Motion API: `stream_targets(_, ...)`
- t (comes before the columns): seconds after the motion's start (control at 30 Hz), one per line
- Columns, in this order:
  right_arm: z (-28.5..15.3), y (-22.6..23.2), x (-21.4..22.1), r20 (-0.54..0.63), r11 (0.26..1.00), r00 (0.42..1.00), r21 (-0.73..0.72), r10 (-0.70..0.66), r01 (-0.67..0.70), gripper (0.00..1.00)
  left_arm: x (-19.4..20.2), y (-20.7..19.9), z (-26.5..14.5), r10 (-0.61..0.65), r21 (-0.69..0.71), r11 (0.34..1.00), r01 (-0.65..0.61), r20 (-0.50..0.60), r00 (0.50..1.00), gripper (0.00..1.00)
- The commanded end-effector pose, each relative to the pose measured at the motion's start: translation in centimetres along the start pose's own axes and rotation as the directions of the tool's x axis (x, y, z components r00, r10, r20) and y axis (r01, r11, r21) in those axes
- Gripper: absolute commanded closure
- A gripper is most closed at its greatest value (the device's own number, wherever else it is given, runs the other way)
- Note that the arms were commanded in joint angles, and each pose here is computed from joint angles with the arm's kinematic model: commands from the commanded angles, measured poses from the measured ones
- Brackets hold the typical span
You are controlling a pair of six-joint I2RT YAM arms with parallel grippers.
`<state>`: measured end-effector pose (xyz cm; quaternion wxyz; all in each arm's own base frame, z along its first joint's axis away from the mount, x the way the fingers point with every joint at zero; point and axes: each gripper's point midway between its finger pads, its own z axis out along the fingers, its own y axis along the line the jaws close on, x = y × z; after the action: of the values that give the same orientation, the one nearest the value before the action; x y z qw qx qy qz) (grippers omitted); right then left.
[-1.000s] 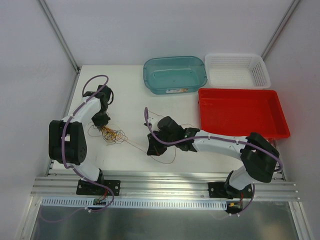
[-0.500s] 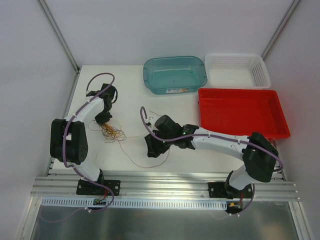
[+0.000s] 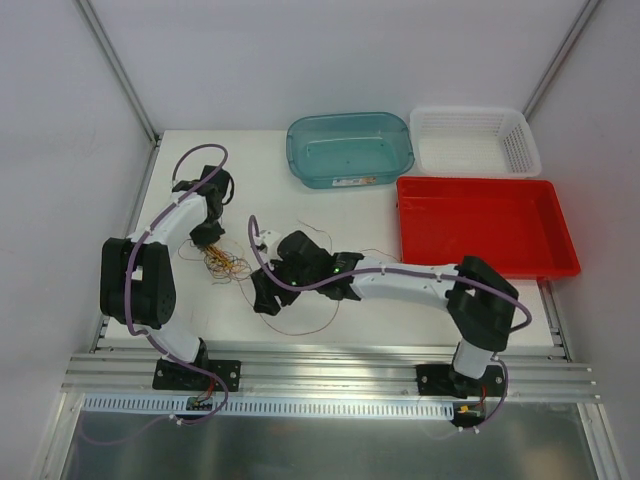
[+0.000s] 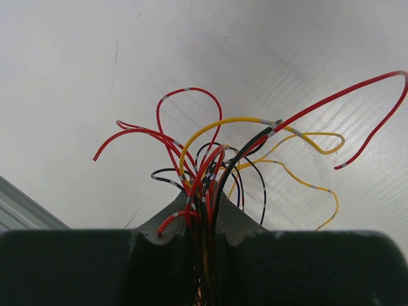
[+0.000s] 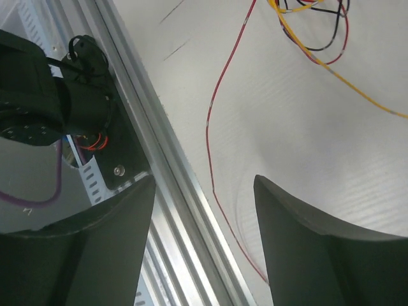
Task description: Untangle the cables
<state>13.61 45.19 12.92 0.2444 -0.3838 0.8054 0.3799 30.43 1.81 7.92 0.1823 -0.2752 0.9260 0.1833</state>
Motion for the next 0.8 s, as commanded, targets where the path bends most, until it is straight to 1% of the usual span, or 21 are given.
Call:
stream_targets(0.0,2.6,1.8,-2.5,0.074,0.995,0.997,-0.101,0.005,0.003,0.33,-0.8,-0.5,-0.7,0.012,0.029,1.000,-0.012,0.009,1.000,0.99)
stream_targets(0.07,4.2,1.4,-2.0,0.059,0.995,0.998,-0.103,0.013,-0.007,0.33,-0.9,-0.6,-0.8,0.009,0.034,0.999,-0.010,0.010,1.000,0.99)
stream_targets(0.17,5.4,1.7,-2.2,0.052,0.993,0.999,-0.115,0.010,-0.004,0.35,-0.8,-0.5,-0.8,0.010,0.036,0.999,-0.010,0.008,1.000,0.99)
stream_targets(0.27,6.5,1.7,-1.8,0.040,0.992,0.999,-0.122,0.017,-0.012,0.41,-0.9,-0.7,-0.9,0.007,0.040,0.999,-0.007,0.009,1.000,0.99)
stream_targets(0.33,7.0,1.4,-1.1,0.023,0.993,0.999,-0.120,0.024,-0.021,0.59,-0.9,-0.7,-1.0,0.006,0.041,0.999,-0.006,0.010,1.000,0.98)
stream_targets(0.37,6.9,1.4,-0.8,0.019,0.993,1.000,-0.119,0.025,-0.022,0.71,-0.9,-0.7,-0.9,0.007,0.039,0.999,-0.007,0.009,1.000,0.98)
stream_targets(0.4,6.8,1.3,-0.6,0.015,0.993,1.000,-0.117,0.022,-0.020,0.91,-1.0,-0.6,-0.9,0.006,0.034,0.999,-0.007,0.013,1.000,0.97)
stream_targets(0.43,6.1,1.8,-0.9,0.025,0.992,1.000,-0.122,0.015,-0.012,0.99,-1.0,-0.5,-0.9,0.008,0.028,1.000,-0.008,0.015,1.000,0.97)
stream_targets(0.5,5.1,1.5,0.4,-0.002,0.994,1.000,-0.105,-0.009,0.008,0.99,-1.2,-0.2,-0.8,0.007,0.014,1.000,-0.007,0.027,1.000,0.96)
stream_targets(0.53,3.6,2.1,-0.2,0.017,0.994,0.999,-0.109,-0.028,0.030,0.99,-1.2,-0.1,-0.8,0.005,0.010,1.000,-0.005,0.027,1.000,0.95)
stream_targets(0.57,2.9,1.8,1.0,-0.016,0.995,0.999,-0.094,-0.038,0.036,0.99,-1.3,-0.1,-0.8,0.002,0.008,1.000,-0.003,0.030,1.000,0.94)
stream_targets(0.6,2.0,1.7,1.1,-0.017,0.994,0.998,-0.086,-0.062,0.060,0.99,-1.4,0.0,-0.7,0.000,0.003,1.000,-0.001,0.031,1.000,0.91)
stream_targets(0.63,0.3,2.2,0.8,-0.009,0.994,0.997,-0.085,-0.076,0.075,0.99,-1.4,0.1,-0.6,-0.002,-0.001,1.000,0.002,0.031,1.000,0.91)
stream_targets(0.67,-0.6,2.1,1.3,-0.006,0.993,0.996,-0.081,-0.083,0.083,0.99,-1.3,0.1,-0.5,0.001,-0.006,1.000,0.000,0.030,1.000,0.90)
stream_targets(0.73,-2.4,1.8,2.2,-0.036,0.994,0.995,-0.062,-0.096,0.093,0.99,-1.4,0.3,-0.3,-0.003,-0.018,1.000,0.003,0.031,1.000,0.89)
stream_targets(0.77,-4.1,2.3,1.5,-0.006,0.992,0.994,-0.062,-0.109,0.108,0.99,-1.5,0.4,-0.2,-0.003,-0.021,1.000,0.004,0.031,1.000,0.89)
